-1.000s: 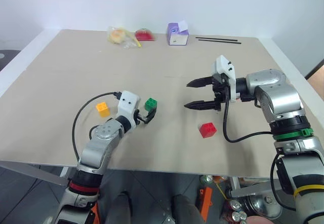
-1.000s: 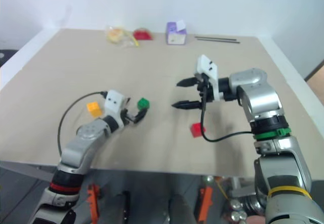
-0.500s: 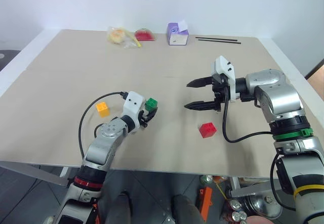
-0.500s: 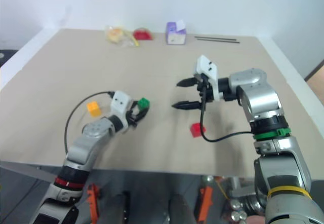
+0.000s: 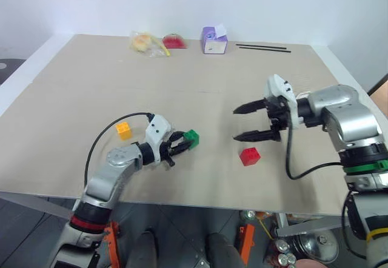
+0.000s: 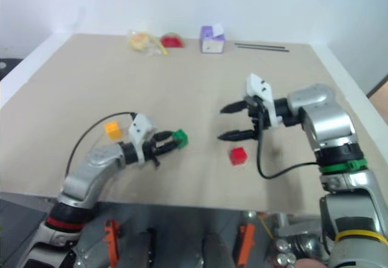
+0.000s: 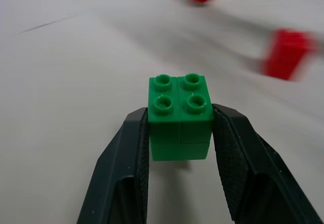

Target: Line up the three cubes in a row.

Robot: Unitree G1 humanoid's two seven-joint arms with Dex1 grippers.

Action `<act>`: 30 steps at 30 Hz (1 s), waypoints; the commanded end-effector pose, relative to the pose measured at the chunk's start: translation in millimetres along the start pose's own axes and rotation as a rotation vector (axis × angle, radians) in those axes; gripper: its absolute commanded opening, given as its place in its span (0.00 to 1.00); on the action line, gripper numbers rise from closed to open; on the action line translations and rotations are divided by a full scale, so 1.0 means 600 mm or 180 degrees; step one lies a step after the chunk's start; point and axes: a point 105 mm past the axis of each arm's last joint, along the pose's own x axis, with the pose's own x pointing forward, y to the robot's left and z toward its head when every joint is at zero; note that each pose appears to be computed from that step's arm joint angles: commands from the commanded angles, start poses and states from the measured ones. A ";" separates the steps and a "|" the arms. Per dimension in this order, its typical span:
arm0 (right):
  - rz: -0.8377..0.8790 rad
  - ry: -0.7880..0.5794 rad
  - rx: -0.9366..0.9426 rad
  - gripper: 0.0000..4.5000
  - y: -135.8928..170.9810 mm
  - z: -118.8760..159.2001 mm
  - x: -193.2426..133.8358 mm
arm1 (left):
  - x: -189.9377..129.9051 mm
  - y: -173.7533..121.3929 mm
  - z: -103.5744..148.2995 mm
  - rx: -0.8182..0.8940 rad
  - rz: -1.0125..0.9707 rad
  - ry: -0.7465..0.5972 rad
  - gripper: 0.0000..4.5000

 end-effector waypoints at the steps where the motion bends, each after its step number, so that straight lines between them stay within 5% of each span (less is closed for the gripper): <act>1: 0.0000 0.0126 -0.0162 1.00 0.009 -0.001 -0.024 | 0.004 -0.023 0.017 0.0184 -0.0446 0.0030 0.28; 30: -0.0221 0.0317 0.0028 1.00 0.031 -0.035 -0.039 | 0.085 -0.020 0.021 0.0614 -0.0964 0.0090 0.28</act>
